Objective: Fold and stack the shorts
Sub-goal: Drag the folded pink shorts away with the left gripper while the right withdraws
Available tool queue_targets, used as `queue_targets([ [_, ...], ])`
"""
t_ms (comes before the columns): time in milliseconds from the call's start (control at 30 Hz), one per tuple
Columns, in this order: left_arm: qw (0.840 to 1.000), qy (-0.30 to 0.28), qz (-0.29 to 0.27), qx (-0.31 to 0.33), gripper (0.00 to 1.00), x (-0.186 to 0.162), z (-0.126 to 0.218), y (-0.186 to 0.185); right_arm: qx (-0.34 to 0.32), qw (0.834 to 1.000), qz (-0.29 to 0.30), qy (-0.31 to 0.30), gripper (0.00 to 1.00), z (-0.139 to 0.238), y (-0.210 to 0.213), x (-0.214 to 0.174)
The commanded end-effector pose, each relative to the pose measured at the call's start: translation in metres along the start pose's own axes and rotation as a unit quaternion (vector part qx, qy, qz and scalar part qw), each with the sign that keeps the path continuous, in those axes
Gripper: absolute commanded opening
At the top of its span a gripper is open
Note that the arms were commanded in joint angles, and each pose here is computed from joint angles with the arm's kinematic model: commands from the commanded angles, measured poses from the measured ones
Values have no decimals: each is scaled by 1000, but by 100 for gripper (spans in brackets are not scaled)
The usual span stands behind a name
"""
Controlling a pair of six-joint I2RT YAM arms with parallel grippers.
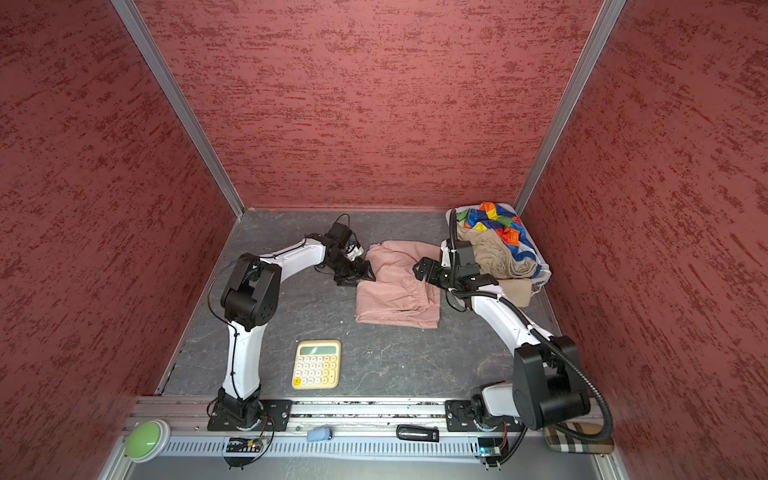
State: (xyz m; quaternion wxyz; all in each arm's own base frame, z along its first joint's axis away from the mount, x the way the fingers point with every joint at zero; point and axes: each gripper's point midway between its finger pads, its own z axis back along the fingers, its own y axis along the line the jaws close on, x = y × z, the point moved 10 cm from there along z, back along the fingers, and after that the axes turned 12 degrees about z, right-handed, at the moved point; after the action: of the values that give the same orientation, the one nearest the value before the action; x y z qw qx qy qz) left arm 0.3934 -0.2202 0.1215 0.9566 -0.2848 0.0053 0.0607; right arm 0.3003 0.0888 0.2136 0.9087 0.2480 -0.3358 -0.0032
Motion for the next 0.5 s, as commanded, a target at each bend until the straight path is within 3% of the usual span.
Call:
queue_targets([
  [0,999,20,6,41,51,0,-24,14,-1,1000,-1,-13,99,5,-1,2],
  [200,995,17,21,92,2,3,-21,25,-2,1000,-1,-21,99,6,1,9],
  [367,986,-33,22,164,0,19,26,41,10,1000,0,-21,99,2,5,16],
  [467,962,-92,4,256,0,33,70,54,33,999,5,-22,99,-2,14,20],
])
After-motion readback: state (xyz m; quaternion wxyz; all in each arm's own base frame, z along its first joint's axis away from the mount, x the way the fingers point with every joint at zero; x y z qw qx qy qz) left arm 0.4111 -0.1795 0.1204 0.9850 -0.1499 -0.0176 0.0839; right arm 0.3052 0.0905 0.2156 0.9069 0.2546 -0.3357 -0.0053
